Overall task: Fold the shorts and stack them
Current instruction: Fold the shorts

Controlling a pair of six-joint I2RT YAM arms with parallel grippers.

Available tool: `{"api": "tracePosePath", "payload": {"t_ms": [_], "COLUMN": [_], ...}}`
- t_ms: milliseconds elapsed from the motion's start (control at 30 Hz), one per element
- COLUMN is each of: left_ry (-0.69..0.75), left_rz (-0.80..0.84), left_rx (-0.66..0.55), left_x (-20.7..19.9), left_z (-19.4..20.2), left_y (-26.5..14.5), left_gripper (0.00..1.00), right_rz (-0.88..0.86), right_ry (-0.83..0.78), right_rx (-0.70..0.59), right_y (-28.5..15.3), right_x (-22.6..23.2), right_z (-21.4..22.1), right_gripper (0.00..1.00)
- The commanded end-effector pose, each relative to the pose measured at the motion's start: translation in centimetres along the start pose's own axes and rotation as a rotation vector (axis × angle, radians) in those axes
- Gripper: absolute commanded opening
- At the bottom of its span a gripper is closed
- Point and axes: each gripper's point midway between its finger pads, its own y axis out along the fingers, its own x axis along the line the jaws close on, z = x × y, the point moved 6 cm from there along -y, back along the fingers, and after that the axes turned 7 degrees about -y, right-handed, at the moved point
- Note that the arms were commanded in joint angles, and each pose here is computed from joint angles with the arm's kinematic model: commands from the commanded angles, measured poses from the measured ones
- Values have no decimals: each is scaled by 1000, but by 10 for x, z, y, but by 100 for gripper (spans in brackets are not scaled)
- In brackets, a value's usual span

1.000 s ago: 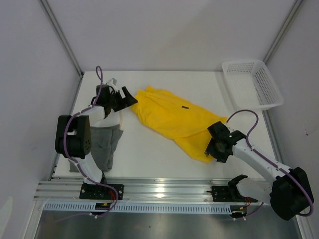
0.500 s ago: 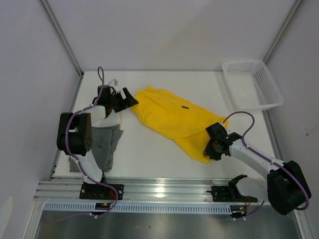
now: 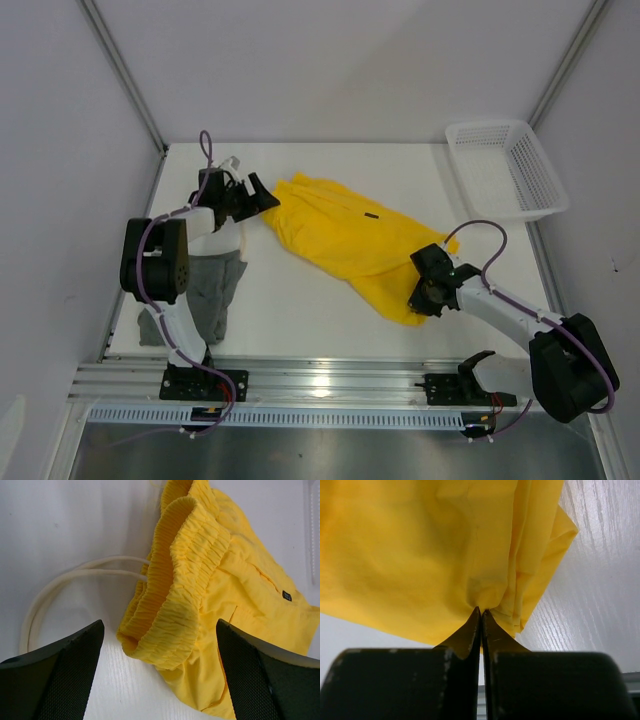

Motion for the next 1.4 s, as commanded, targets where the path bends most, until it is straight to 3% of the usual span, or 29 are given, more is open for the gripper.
{"api": "tracePosePath", "payload": {"t_ms": [0,100,267,433,500,600,633,667,867,933,967,1067,1367], "left_ry": [79,83,102,133,136,130,131,119,143,136,168,176,165], "left_rz": [83,94,110,85,81,71,76,66,29,-40,-69,-167,-288], "left_rx": [-35,-32,12,58,78,105,107,126,50,63,0,-23,64], "left_x": [-16,-18,-23,-28,-27,-26,-27,-26,-40,-35,-45,-43,-14], "left_z": [-20,-22,-16,-12,-9,-9,-12,-9,-43,-49,-74,-95,-96], "left_y": [8,11,18,26,30,33,35,35,25,18,14,5,15], "left_gripper": [92,86,64,64,57,27,4,0,0,0,0,0,0], "right_rz": [-24,-28,-35,-38,-37,-29,-29,-7,86,107,116,140,181], "right_ry": [-5,-10,-3,-3,-2,-1,-2,-2,11,3,2,-6,-7], "right_rx": [-58,-64,-59,-63,-63,-56,-60,-62,-52,-38,-33,-21,-13], "right_y": [-7,-9,-10,-12,-13,-14,-15,-16,-15,-11,-11,-7,-1], "right_x": [8,8,8,7,7,4,5,1,-15,-17,-19,-23,-32], "right_z": [-18,-22,-24,-26,-27,-27,-28,-28,-32,-31,-30,-27,-23], "right_gripper": [0,0,0,0,0,0,0,0,0,0,0,0,0]}}
